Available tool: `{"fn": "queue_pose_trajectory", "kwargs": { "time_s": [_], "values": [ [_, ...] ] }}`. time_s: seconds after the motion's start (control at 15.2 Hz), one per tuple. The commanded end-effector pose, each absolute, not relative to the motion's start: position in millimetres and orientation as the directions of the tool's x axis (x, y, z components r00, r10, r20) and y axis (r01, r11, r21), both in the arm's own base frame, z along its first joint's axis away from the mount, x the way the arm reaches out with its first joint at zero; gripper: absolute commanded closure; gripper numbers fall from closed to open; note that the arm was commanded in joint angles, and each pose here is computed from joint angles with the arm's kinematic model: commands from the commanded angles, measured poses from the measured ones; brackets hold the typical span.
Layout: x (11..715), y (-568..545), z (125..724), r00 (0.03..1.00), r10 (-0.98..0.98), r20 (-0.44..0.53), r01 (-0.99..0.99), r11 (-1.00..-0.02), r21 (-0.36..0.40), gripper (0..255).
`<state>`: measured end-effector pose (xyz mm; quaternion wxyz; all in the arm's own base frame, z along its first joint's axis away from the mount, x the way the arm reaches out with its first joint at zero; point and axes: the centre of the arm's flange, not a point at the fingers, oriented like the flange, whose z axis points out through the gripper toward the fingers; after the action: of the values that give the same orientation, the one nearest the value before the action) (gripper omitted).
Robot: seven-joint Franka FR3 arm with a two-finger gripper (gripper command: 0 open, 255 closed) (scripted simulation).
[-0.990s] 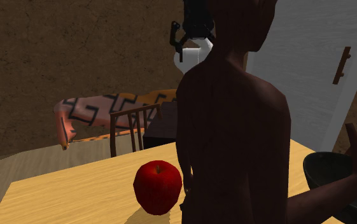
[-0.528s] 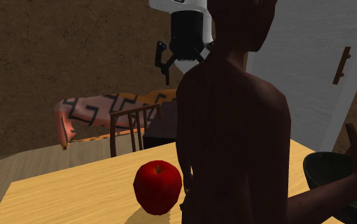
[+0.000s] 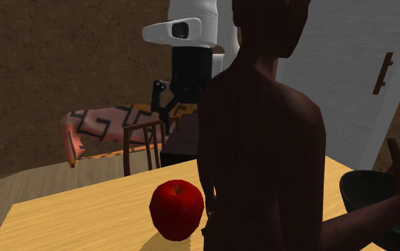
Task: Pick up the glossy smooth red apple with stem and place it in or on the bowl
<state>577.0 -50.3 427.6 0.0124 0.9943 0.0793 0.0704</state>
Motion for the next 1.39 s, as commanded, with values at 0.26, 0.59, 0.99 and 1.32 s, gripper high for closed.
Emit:
{"fn": "queue_pose_trajectory", "kwargs": {
  "time_s": [0.26,0.59,0.99,1.32],
  "values": [
    [632.0,-64.3,393.5,0.971,0.191,0.146,0.185,-0.981,0.059,0],
    [636.1,-65.0,367.5,0.971,0.191,0.146,0.185,-0.981,0.059,0],
    [638.2,-65.5,354.0,0.971,0.191,0.146,0.185,-0.981,0.059,0],
    [638.2,-65.4,354.1,0.971,0.191,0.146,0.185,-0.981,0.059,255]
  ]
}}
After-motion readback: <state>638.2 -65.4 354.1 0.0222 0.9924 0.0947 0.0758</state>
